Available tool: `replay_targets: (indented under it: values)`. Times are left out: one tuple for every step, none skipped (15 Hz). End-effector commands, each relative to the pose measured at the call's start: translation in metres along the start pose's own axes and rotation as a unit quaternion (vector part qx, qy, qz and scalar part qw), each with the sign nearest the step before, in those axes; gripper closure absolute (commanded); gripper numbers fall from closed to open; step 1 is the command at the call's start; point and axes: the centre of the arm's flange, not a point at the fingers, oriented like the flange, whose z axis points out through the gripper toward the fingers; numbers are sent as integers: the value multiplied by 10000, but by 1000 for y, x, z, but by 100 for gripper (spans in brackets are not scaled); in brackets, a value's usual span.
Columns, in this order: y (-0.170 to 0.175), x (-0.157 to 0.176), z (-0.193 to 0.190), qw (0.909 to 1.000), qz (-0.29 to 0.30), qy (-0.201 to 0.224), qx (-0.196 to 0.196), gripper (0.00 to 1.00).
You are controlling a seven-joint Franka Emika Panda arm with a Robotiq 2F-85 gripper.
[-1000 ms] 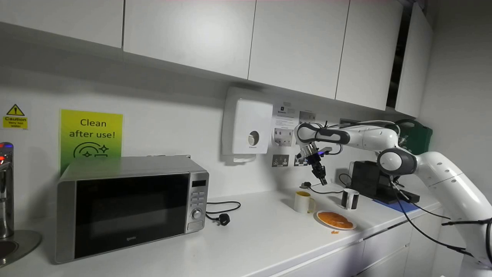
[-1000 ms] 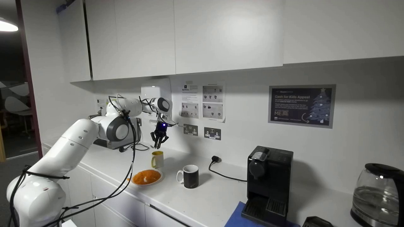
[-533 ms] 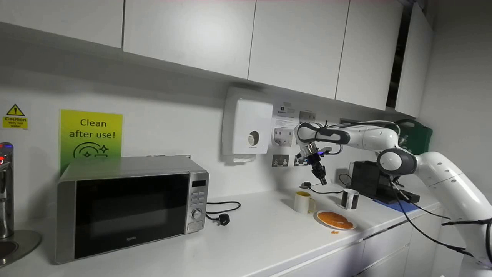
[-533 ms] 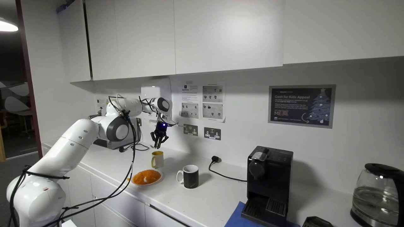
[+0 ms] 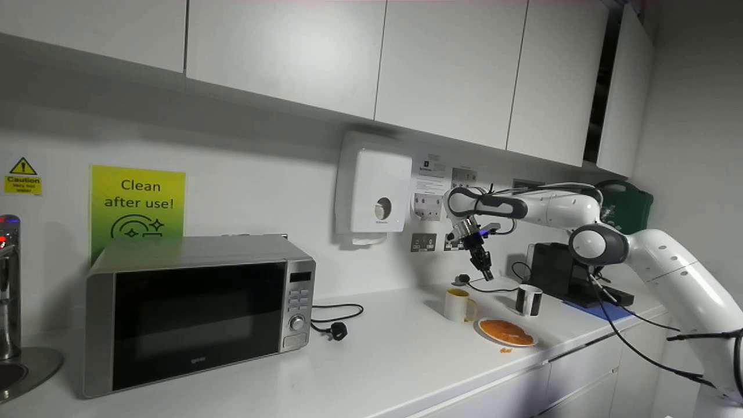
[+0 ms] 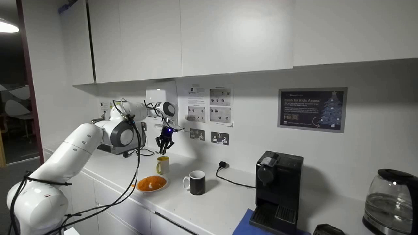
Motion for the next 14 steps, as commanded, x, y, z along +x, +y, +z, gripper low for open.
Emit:
replay_targets:
  values:
    - [0, 1, -1, 10000, 17, 10, -9, 97]
    - [1, 1, -1, 10000, 22, 10, -7, 97]
    - [2, 1, 0, 10000, 23, 22, -2, 97]
    - [3, 1, 0, 10000, 35, 28, 6, 97]
    - [4, 0, 0, 10000, 39, 27, 7, 97]
    - [4, 0, -1, 10000, 52, 38, 12, 97]
    - [5, -1, -1, 10000, 59, 48, 8, 97]
    - [6, -2, -1, 10000, 67, 56, 25, 97]
    - [6, -3, -2, 9999, 80, 78, 42, 97]
    - [7, -5, -2, 9999, 56, 82, 109, 97]
    - [8, -7, -3, 9998, 75, 115, 127, 97]
    - [9, -9, -3, 9998, 90, 142, 138, 97]
    - [10, -11, -4, 9997, 74, 155, 176, 97]
    - [10, -13, -4, 9996, 63, 167, 202, 97]
